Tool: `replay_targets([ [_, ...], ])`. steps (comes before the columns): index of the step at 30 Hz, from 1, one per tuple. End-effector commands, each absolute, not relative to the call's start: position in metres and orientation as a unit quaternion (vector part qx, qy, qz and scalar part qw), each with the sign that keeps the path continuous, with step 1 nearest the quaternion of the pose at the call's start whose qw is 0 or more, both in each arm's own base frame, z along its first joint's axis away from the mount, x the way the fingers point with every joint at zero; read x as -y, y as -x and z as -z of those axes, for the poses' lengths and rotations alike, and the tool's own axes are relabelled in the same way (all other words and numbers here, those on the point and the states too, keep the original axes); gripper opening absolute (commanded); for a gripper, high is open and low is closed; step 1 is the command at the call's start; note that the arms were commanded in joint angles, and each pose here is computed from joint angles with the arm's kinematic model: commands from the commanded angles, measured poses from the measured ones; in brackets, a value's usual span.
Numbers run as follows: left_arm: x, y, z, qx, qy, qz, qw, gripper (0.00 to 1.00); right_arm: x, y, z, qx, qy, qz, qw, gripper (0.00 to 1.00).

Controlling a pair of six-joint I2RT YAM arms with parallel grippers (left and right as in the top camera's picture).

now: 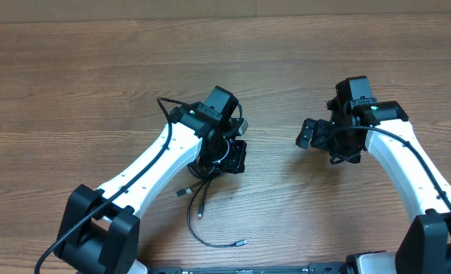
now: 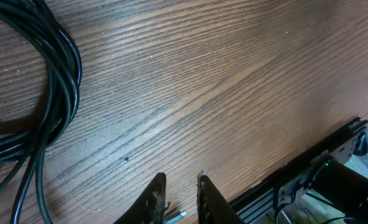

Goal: Untangle cables

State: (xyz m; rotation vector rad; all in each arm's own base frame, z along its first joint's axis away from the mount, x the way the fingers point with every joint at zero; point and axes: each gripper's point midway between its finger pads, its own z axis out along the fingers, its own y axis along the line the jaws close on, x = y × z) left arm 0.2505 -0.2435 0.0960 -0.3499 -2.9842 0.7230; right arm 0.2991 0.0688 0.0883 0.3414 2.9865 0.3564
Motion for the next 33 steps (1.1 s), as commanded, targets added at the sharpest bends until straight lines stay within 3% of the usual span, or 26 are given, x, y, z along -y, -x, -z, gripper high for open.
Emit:
replay_targets([
  [1, 0.247, -0.254, -0.096, 0.966, 0.115, -0.23, 0.022, 0.19, -0.069, -0.299, -0.087, -0.985, -0.111, -0.116, 0.056, 1.0],
  [9, 0.248, -0.259, -0.096, 0.966, 0.116, -0.232, 0.013, 0.04, -0.069, -0.299, -0.087, -0.985, -0.111, -0.116, 0.056, 1.0],
  [28, 0.228, -0.29, -0.089, 0.981, 0.088, -0.164, -0.053, 0.06, -0.069, -0.299, -0.087, -0.985, -0.111, -0.116, 0.057, 1.0],
  [33, 0.216, -0.3, -0.087, 0.985, 0.08, -0.132, -0.074, 0.08, -0.075, -0.32, -0.092, -0.98, -0.105, -0.136, 0.098, 1.0],
])
